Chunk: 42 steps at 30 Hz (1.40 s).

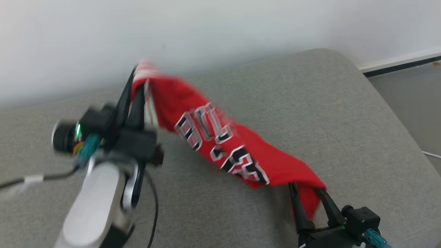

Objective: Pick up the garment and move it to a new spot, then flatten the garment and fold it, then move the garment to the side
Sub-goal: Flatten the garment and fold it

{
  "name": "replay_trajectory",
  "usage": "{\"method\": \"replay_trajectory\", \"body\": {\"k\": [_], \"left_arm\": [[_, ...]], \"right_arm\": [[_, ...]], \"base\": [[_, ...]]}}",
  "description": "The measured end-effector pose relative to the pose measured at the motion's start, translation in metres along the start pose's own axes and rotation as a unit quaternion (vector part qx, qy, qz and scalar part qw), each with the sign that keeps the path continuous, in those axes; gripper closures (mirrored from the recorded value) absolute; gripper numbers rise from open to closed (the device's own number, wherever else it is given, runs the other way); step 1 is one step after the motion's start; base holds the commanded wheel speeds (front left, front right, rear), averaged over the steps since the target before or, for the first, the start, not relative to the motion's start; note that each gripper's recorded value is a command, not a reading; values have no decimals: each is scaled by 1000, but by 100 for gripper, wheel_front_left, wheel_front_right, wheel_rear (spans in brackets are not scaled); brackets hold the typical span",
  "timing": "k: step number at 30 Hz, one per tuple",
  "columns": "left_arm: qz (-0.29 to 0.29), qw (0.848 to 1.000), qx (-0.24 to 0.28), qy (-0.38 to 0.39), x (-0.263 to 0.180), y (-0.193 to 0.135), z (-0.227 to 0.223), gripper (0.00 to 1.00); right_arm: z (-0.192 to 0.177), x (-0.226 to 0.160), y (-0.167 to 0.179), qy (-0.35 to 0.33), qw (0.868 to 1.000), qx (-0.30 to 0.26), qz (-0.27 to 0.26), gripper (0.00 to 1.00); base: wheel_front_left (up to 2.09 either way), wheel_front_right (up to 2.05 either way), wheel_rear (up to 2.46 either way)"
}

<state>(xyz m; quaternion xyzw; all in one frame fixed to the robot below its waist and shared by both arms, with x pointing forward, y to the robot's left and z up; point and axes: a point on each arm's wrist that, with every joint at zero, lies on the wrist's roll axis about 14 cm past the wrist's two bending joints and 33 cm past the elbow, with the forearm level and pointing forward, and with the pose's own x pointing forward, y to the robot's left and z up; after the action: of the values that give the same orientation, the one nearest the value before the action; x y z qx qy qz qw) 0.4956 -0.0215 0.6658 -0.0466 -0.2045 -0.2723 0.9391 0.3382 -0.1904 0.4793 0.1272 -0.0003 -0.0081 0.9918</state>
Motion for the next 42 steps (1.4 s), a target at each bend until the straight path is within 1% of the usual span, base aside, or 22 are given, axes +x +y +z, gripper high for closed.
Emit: {"method": "replay_trajectory", "body": {"k": [2, 4, 8, 9, 13, 17, 18, 19, 20, 22, 23, 25, 27, 28, 30, 33, 35, 38, 42], "left_arm": [[44, 998, -16, 42, -29, 22, -32, 100], [78, 993, -25, 86, -62, 38, -62, 100], [142, 977, -43, 152, -126, 62, -102, 100], [165, 969, -47, 177, -152, 68, -114, 100], [190, 957, -64, 209, -190, 65, -127, 100], [209, 947, -69, 236, -221, 63, -136, 100], [211, 943, -70, 247, -229, 61, -139, 96], [213, 936, -77, 269, -239, 57, -145, 59], [216, 928, -89, 290, -250, 53, -151, 0], [230, 915, -96, 317, -268, 53, -157, 0], [235, 911, -94, 325, -273, 55, -157, 0], [239, 905, -86, 340, -278, 60, -155, 0], [246, 904, -69, 343, -276, 72, -148, 0], [248, 906, -59, 339, -273, 79, -143, 0], [241, 913, -53, 324, -258, 87, -131, 0], [200, 935, -41, 291, -209, 87, -111, 0], [168, 945, -41, 279, -177, 81, -103, 0], [140, 951, -22, 274, -140, 81, -98, 0], [107, 958, -10, 266, -99, 71, -99, 0]], "right_arm": [[-2, 3, 2, 3, 1000, -1, 4, 0], [-4, 6, 4, 6, 1000, 0, 8, 0], [-8, 14, 10, 12, 1000, 1, 19, 0], [-11, 17, 16, 17, 999, 1, 28, 0], [-16, 23, 27, 24, 999, 3, 45, 0], [-20, 28, 36, 29, 998, 5, 59, 0], [-21, 29, 38, 30, 998, 5, 63, 0], [-21, 30, 40, 30, 997, 5, 65, 0], [-22, 30, 42, 31, 997, 5, 68, 0], [-21, 31, 44, 31, 997, 6, 71, 0], [-21, 31, 45, 30, 997, 6, 73, 0], [-20, 30, 46, 28, 997, 8, 74, 0], [-19, 30, 45, 27, 997, 9, 73, 0], [-19, 29, 45, 26, 997, 9, 72, 0], [-18, 29, 43, 25, 997, 9, 69, 0], [-18, 29, 41, 26, 997, 9, 66, 0], [-15, 32, 41, 22, 998, 9, 66, 0], [-11, 32, 35, 16, 998, 10, 58, 0], [-9, 28, 20, 13, 999, 11, 33, 0]], "base": [[0, 0, 0], [0, 0, 0], [0, 0, 0], [0, 0, 0], [0, 0, 0], [0, 0, 0], [0, 0, 0], [0, 0, 0], [0, 0, 0], [0, 0, 0], [0, 0, 0], [0, 0, 0], [0, 0, 0], [0, 0, 0], [0, 0, 0], [0, 0, 0], [0, 0, 0], [0, 0, 0], [0, 0, 0]]}}
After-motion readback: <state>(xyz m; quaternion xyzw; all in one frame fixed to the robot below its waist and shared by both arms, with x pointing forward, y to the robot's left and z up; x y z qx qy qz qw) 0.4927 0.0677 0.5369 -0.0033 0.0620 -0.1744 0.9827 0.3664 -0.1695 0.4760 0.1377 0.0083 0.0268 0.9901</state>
